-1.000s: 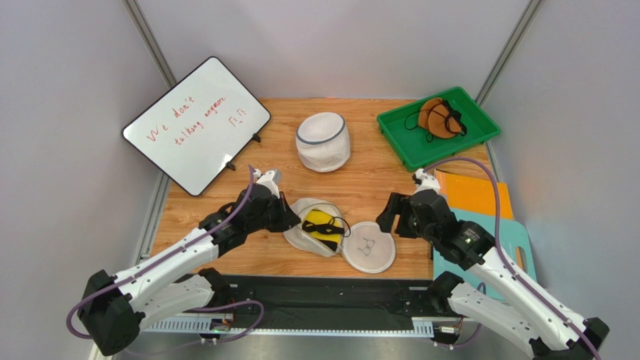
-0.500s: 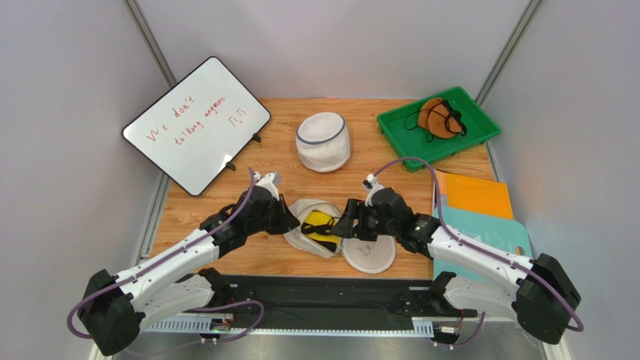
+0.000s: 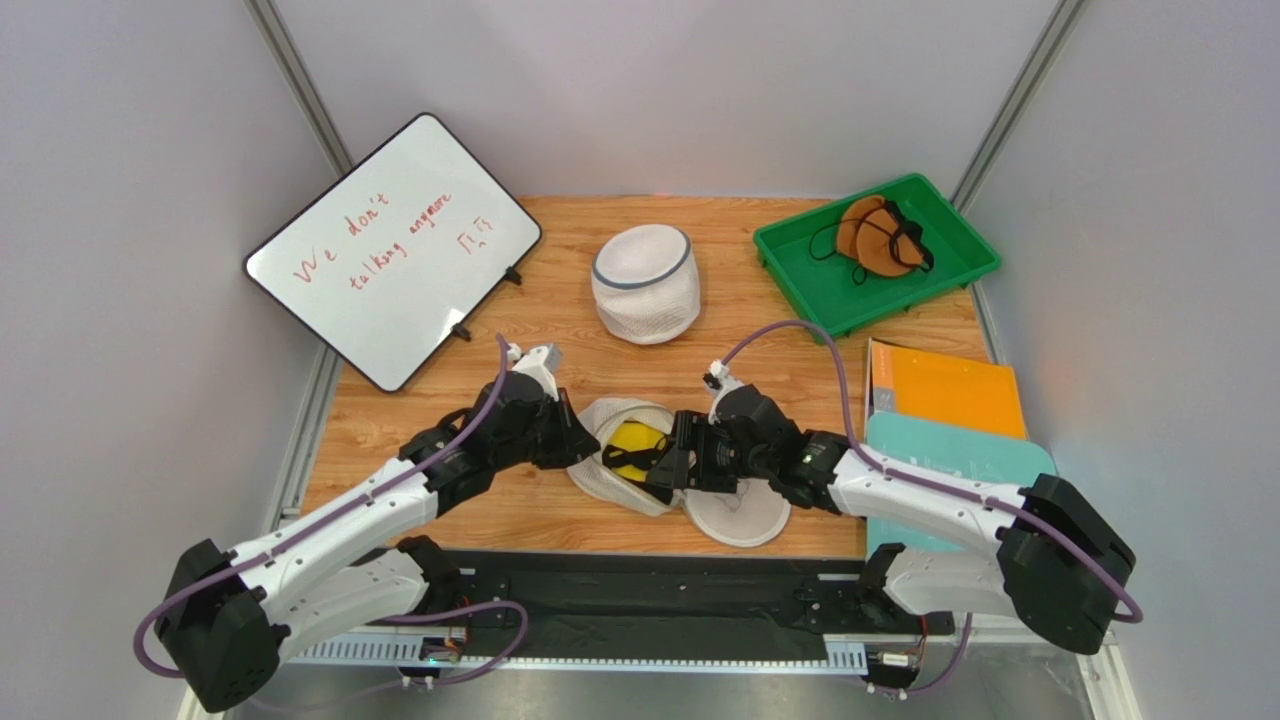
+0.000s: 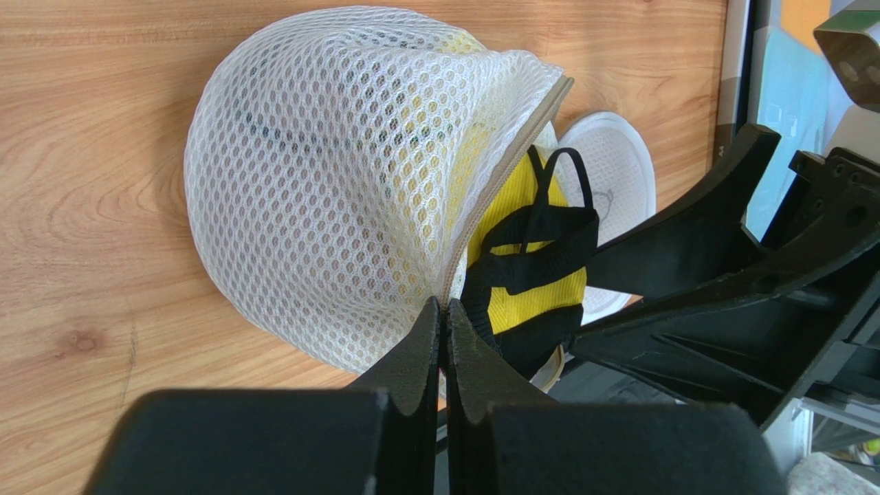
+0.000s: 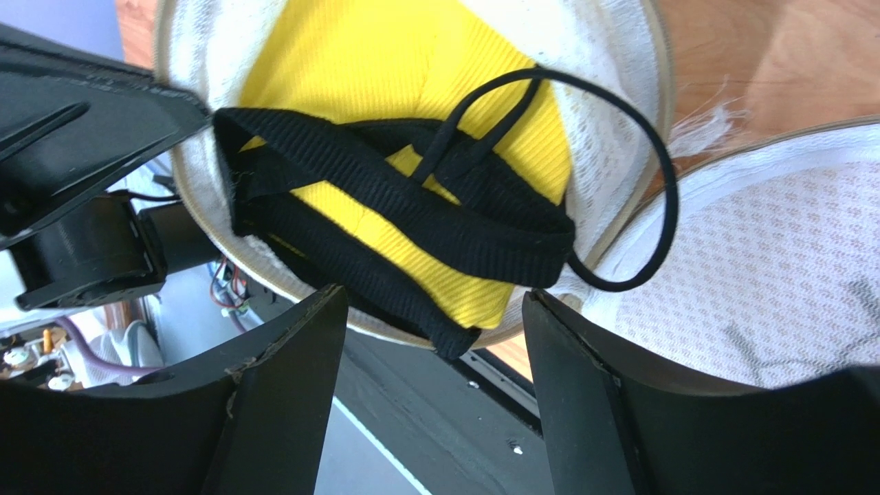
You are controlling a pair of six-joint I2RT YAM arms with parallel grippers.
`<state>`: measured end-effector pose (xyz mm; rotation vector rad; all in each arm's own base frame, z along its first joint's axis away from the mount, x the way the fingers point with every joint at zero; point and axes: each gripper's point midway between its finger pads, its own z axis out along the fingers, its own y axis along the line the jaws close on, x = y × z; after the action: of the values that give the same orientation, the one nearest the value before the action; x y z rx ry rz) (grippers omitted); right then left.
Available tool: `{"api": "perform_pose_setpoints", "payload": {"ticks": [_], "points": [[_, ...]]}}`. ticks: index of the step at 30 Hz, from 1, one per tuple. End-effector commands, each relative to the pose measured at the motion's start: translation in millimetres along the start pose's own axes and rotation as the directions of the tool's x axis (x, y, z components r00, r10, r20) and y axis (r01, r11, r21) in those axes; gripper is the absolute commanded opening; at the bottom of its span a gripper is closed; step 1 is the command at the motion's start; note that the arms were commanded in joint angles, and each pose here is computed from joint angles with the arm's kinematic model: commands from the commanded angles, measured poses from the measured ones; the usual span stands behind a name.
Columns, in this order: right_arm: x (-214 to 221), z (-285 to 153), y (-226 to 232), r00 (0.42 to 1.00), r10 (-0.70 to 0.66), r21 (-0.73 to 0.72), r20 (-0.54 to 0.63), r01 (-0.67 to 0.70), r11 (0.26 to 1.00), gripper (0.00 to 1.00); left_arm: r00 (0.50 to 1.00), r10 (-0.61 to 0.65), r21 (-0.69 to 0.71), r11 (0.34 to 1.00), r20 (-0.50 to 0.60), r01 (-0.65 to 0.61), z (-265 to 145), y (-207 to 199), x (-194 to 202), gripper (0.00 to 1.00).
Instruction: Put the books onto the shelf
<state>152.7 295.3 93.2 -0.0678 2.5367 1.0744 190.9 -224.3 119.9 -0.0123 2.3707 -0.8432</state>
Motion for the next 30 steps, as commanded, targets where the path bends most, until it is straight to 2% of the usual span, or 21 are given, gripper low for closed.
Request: {"api": "perform_pose_setpoints", "payload": {"ticks": [1,8,11,13,14,16,17,19,23,30], "points": [[-17.1,2.9,12.7,0.998,-0.002,-0.018,0.063,0.003,1.000,0.68,1.000,0.000,0.035,0.999,0.018,0.000,-2.7,-7.1,-2.9,0.00],[-16.0,8.4,10.5,0.998,0.010,-0.022,0.063,-0.009,1.000,0.61,1.000,0.002,0.038,0.999,0.019,-0.002,-2.9,-8.0,-3.5,0.00],[-17.6,10.0,18.4,0.998,0.010,-0.053,0.059,-0.007,0.999,0.52,1.000,0.003,0.036,0.999,0.014,-0.003,-2.8,-7.1,-2.3,0.00],[-21.8,8.9,25.4,0.998,-0.003,-0.068,0.066,0.008,0.998,0.44,1.000,0.003,0.032,0.999,0.010,-0.004,-2.8,-5.6,-1.1,0.00],[-23.4,7.4,27.4,0.998,-0.007,-0.070,0.070,0.012,0.997,0.35,1.000,0.003,0.031,0.999,0.012,-0.003,-3.0,-5.1,-0.5,0.00],[-28.8,3.3,30.8,0.995,-0.024,-0.071,0.092,0.031,0.997,0.23,1.000,0.004,0.025,1.000,0.004,-0.004,-3.5,-2.8,2.1,0.00],[-32.3,-2.7,34.0,0.994,-0.030,-0.066,0.102,0.037,0.997,0.12,1.000,0.004,0.021,1.000,0.008,-0.004,-3.9,-1.2,2.3,0.00],[-41.1,-12.5,37.2,0.989,-0.051,-0.053,0.142,0.059,0.997,0.02,1.000,0.004,0.009,1.000,0.002,-0.004,-3.9,3.4,5.5,0.00],[-51.0,-31.7,34.5,0.977,-0.098,0.002,0.187,0.100,0.995,0.00,1.000,0.003,-0.027,1.000,0.000,-0.003,-5.7,15.2,11.5,0.00],[-64.1,-58.1,39.4,0.962,-0.084,-0.023,0.261,0.094,0.995,0.00,1.000,-0.017,-0.060,0.998,-0.013,0.016,-7.8,30.9,25.1,0.00]]}}
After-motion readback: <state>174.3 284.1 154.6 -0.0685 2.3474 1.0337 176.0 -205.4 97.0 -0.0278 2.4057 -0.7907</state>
